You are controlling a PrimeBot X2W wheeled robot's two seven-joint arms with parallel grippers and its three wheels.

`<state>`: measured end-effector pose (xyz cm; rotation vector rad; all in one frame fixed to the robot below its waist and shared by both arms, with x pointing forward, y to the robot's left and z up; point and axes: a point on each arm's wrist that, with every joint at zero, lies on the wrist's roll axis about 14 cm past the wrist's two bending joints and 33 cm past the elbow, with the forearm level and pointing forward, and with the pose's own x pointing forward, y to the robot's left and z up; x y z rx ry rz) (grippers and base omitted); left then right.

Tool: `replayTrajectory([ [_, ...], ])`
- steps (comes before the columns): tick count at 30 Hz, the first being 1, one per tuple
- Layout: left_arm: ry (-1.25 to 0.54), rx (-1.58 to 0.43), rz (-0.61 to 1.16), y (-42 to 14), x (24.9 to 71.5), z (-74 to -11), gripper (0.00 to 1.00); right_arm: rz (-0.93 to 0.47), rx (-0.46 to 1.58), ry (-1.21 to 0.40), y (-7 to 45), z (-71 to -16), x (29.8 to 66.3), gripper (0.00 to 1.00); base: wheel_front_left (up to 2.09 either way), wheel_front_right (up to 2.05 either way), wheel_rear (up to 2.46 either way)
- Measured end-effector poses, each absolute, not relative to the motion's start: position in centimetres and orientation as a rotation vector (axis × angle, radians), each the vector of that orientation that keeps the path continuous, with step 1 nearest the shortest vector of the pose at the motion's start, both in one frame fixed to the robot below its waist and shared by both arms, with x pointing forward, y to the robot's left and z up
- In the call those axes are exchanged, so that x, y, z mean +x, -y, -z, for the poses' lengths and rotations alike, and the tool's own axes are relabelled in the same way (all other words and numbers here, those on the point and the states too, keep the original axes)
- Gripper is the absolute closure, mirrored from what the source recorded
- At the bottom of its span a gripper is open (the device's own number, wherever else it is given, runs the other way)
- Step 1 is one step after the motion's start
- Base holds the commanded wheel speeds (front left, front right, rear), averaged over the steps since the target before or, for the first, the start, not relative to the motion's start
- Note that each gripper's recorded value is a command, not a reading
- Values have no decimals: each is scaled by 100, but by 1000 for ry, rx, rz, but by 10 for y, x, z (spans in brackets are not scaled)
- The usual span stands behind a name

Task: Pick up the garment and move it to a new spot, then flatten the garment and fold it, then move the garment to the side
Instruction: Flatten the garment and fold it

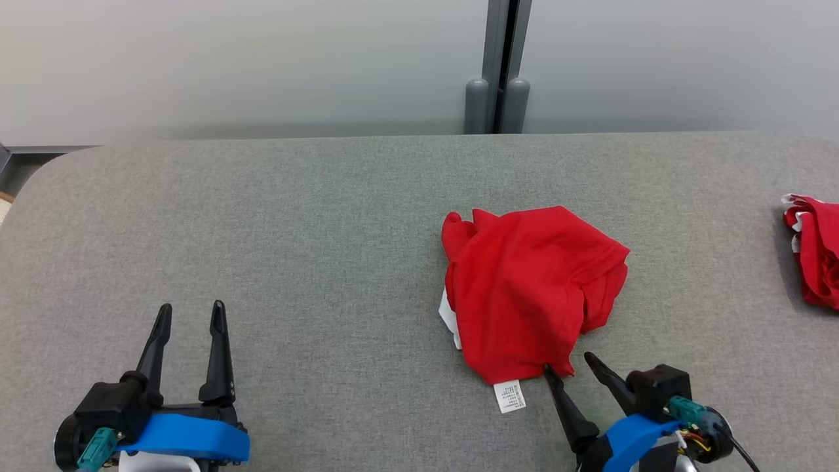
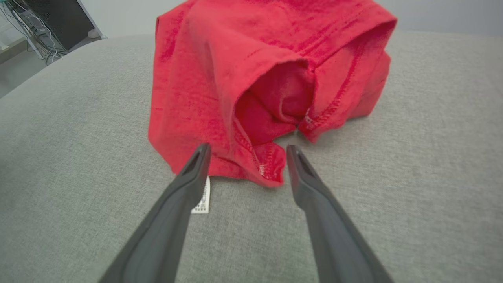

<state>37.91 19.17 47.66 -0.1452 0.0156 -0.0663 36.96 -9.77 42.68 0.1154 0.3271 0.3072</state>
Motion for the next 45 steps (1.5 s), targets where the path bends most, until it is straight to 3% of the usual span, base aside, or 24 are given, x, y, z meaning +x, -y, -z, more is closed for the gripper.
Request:
replayTrajectory([
  [10,-19,-147,59,-194,377,-475,0,-363,98,-423,79,-400,378,3,0,0,0],
  [11,-18,-147,57,-195,376,-475,0,-369,97,-426,78,-400,379,100,0,0,0],
  [19,-3,-147,44,-200,374,-480,0,-401,119,-262,71,-444,404,100,0,0,0],
  [26,11,-149,42,-201,375,-484,0,-459,106,21,63,-542,427,100,0,0,0],
  [32,11,-152,45,-198,375,-484,0,-530,70,167,48,-614,442,100,0,0,0],
  [45,22,-152,23,-204,377,-487,0,-780,79,430,-38,-738,469,100,0,0,0],
])
